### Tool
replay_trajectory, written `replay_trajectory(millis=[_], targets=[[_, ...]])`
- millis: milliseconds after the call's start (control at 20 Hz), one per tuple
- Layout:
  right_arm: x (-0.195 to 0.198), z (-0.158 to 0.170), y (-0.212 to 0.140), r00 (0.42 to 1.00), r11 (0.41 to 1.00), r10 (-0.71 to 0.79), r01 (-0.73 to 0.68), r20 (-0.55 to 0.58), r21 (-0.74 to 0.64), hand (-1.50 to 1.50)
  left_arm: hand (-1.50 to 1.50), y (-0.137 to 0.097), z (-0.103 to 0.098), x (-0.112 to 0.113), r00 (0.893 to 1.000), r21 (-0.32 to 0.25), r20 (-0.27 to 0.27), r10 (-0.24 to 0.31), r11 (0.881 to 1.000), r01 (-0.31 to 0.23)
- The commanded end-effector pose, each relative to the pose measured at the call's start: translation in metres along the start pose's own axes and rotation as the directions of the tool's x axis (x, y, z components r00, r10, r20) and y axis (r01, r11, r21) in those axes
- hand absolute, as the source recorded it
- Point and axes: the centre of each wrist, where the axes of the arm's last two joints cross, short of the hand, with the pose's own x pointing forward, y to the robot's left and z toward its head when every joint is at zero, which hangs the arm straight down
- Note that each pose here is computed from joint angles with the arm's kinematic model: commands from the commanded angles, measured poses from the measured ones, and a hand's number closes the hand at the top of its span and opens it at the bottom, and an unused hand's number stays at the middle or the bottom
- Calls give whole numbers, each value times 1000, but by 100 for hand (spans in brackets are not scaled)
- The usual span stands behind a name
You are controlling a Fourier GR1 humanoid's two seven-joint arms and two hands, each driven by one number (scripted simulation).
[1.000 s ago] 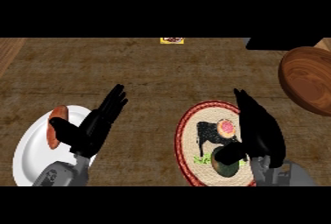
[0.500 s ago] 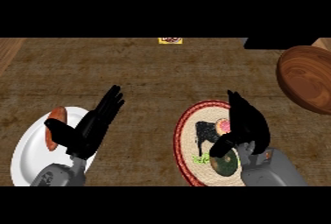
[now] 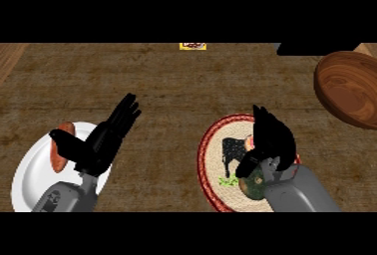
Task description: Pick the cupcake from the placemat and place it in the bowl
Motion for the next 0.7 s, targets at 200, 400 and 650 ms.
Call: replay_trajectory(millis=[200,400,650], targets=[[-5,-23,15,983,998,67,-64,-170,20,-150,0,-15,5,-4,1000,3,14,-3,1000,3],[6,-9,13,983,999,46,-48,-176,-6,-150,0,-2,10,13,1000,-1,-7,-8,1000,8],[-5,-22,24,980,999,45,-47,-196,-3,-150,0,-15,14,-12,1000,12,6,7,1000,-7]])
